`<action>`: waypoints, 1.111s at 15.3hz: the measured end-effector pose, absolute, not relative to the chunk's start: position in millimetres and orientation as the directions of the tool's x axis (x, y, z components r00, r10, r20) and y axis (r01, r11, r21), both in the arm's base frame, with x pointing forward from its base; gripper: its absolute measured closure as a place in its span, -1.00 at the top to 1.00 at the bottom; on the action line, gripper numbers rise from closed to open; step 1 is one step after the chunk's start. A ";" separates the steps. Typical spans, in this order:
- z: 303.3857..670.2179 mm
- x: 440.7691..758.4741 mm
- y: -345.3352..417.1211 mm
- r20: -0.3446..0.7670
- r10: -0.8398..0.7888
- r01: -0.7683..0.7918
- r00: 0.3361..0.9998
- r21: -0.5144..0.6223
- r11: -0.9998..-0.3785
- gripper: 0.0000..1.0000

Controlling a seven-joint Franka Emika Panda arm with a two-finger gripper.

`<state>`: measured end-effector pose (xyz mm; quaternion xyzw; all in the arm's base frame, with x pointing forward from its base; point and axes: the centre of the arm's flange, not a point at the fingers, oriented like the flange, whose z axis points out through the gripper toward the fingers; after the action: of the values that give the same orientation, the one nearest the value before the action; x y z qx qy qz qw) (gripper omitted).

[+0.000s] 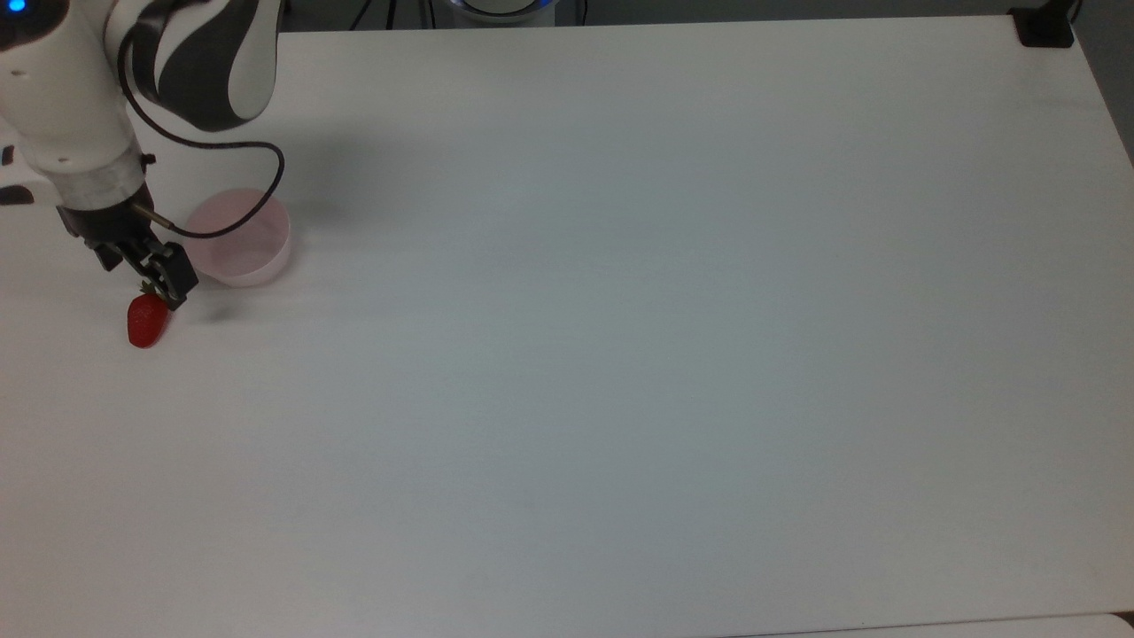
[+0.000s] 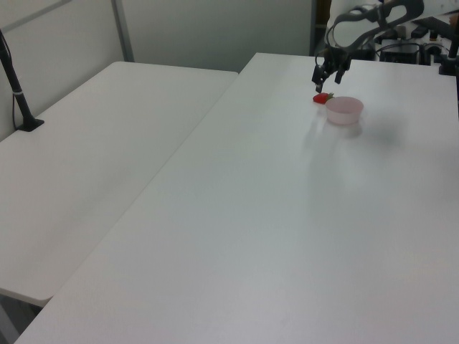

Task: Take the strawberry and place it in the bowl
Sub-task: 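Close the gripper on the red strawberry, then lift the strawberry and carry it over the pink bowl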

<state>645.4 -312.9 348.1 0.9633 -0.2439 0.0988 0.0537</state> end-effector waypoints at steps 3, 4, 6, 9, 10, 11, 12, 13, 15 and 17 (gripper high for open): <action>329.5 650.0 -316.4 0.243 -0.455 -0.480 0.857 0.053 -0.876 0.76; 324.0 651.4 -316.9 0.250 -0.453 -0.479 0.856 0.052 -0.876 0.68; 315.3 654.7 -317.9 0.274 -0.447 -0.477 0.851 0.050 -0.877 0.53; 306.8 656.6 -318.5 0.283 -0.445 -0.476 0.850 0.049 -0.878 -0.11; 308.0 657.2 -318.8 0.286 -0.445 -0.476 0.849 0.048 -0.878 -0.13; 308.7 657.5 -318.9 0.287 -0.444 -0.476 0.849 0.048 -0.878 -0.13; 310.2 658.2 -319.2 0.290 -0.444 -0.476 0.848 0.048 -0.878 -0.13; 314.2 659.6 -319.8 0.298 -0.441 -0.475 0.847 0.048 -0.879 -0.13; 332.1 662.0 -320.0 0.321 -0.407 -0.446 0.855 0.057 -0.893 -0.13; 352.7 656.4 -316.7 0.293 -0.344 -0.382 0.892 0.080 -0.921 -0.13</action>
<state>656.4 -316.7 352.7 0.9702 -0.1872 0.1382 0.0677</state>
